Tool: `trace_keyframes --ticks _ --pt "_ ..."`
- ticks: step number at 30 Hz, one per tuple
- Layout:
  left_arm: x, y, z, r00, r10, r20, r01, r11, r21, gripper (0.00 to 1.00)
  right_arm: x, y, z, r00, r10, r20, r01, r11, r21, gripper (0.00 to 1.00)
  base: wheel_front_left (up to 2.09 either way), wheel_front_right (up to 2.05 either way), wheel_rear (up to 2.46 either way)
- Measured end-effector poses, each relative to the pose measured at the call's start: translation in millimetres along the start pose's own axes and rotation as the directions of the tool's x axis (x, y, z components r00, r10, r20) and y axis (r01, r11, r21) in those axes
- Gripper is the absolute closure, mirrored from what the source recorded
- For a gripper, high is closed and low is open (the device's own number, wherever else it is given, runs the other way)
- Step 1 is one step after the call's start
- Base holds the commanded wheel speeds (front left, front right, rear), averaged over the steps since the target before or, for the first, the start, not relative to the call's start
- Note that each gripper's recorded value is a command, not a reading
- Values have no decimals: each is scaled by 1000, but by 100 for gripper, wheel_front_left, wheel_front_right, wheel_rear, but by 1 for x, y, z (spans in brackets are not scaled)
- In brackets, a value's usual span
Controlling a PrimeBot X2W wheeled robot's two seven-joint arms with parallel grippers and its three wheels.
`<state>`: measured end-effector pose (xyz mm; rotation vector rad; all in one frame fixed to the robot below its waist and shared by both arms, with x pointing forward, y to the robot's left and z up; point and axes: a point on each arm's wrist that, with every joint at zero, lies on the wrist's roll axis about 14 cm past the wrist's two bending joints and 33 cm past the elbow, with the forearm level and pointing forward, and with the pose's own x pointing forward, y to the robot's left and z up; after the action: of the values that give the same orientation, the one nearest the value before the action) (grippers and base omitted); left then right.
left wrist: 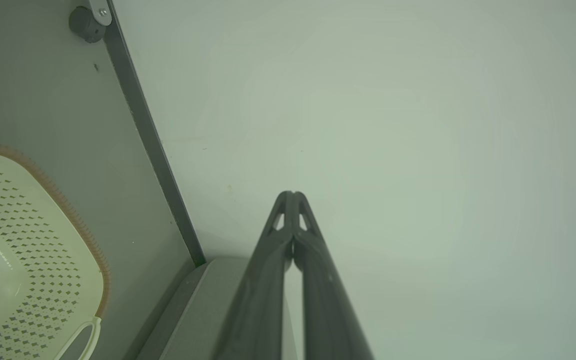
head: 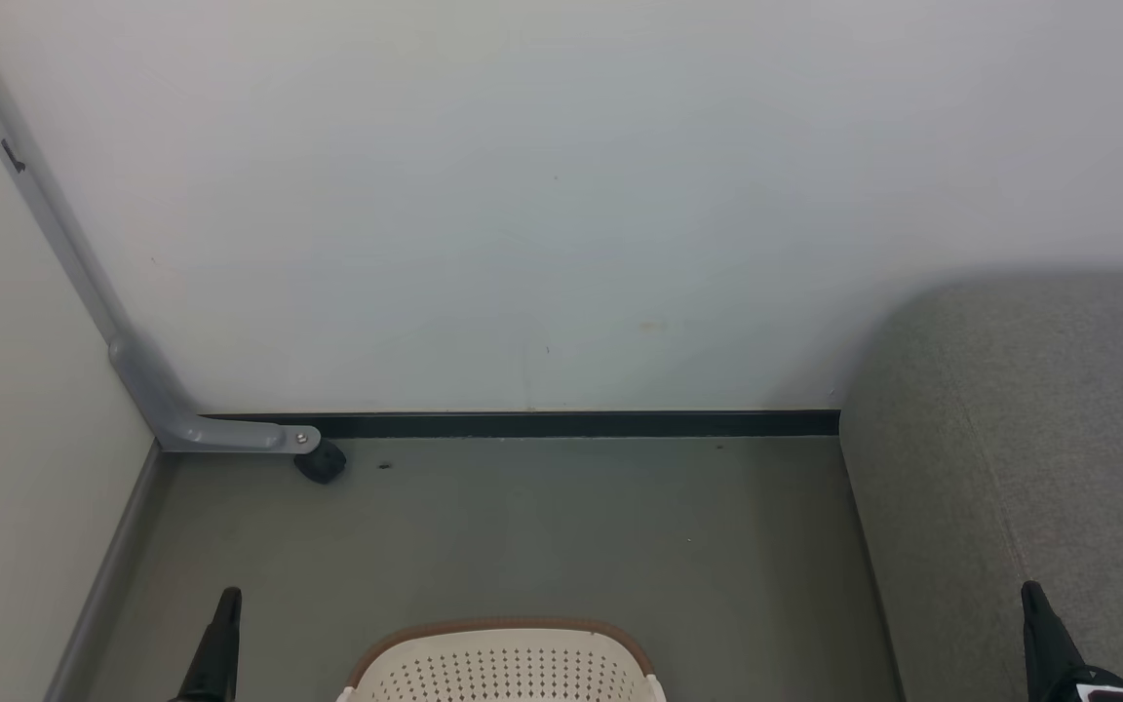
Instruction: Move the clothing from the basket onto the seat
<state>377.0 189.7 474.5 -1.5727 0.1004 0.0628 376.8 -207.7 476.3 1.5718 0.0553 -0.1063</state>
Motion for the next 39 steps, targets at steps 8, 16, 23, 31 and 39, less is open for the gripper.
trace_keyframes --ticks 8,16,23,31,39 --pt "0 0 0 1000 0 0 0 1000 0 100 0 0 0 1000 0 0 0 1000 0 100 0 0 0" --pt "0 0 0 1000 -1 0 1 1000 0 100 0 0 0 1000 0 0 0 1000 0 100 0 0 0" --pt "0 0 0 1000 -1 0 1 1000 0 100 0 0 0 1000 0 0 0 1000 0 100 0 0 0" --pt "0 0 0 1000 -1 0 1 1000 0 100 0 0 0 1000 0 0 0 1000 0 100 0 0 0" --pt "0 0 0 1000 -1 0 1 1000 0 100 0 0 0 1000 0 0 0 1000 0 100 0 0 0"
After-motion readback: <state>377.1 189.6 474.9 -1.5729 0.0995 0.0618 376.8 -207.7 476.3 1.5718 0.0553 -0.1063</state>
